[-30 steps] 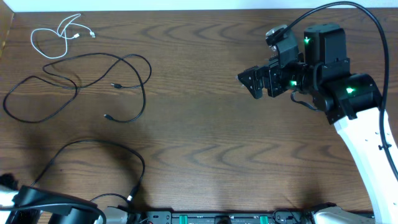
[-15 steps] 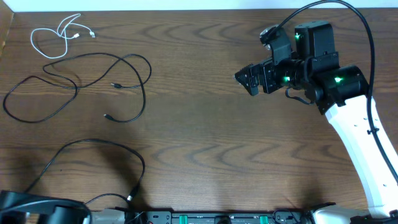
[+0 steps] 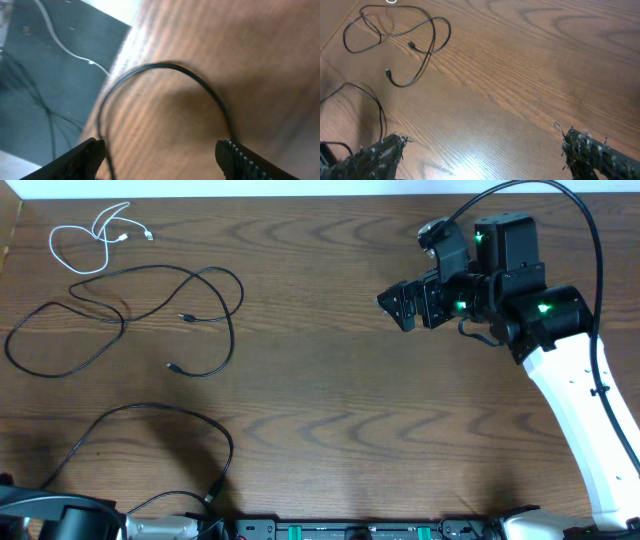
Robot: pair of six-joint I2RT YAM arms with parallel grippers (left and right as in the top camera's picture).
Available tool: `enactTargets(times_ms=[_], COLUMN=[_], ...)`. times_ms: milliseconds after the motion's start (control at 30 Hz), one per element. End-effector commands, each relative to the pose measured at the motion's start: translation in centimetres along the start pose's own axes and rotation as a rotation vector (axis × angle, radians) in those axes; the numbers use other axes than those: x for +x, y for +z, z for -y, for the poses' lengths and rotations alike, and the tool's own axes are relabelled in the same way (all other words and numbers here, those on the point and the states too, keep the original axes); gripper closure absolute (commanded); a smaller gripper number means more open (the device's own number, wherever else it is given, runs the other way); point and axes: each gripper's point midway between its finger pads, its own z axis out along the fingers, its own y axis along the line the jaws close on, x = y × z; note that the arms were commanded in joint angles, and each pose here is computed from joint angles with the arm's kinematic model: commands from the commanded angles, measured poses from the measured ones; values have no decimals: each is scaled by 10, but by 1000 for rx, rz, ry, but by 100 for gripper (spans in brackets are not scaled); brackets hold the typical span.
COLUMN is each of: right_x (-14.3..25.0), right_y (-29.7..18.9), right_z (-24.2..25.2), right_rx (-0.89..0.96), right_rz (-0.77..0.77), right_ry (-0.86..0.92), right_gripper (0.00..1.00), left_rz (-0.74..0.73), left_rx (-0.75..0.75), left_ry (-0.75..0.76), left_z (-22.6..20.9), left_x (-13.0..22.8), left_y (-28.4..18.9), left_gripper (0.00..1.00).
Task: Untangle cables
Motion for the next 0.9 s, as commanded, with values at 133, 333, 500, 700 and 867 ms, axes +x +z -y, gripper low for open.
enactTargets(times_ms=[133, 333, 500, 700, 867], right_x=[-7, -11, -11, -15, -18], right_y=[-4, -5, -5, -5, -5], right_z=[-5, -5, -5, -6, -6], right_rx=[-12, -13, -18, -21, -23], right_rz=[22, 39, 38, 51, 65], right_ry=[0, 12, 19, 25, 43], right_gripper=[1, 1, 1, 1, 1], left_rz=[52, 89, 113, 152, 158], left_rx=[-53, -38, -17, 9, 19], left_ry=[0, -24, -28, 1, -7], left_z=[-8, -7, -3, 5, 12], left_x=[-8, -10, -14, -24, -26], left_y=[1, 16, 21, 21, 28], left_gripper=[21, 20, 19, 17, 16])
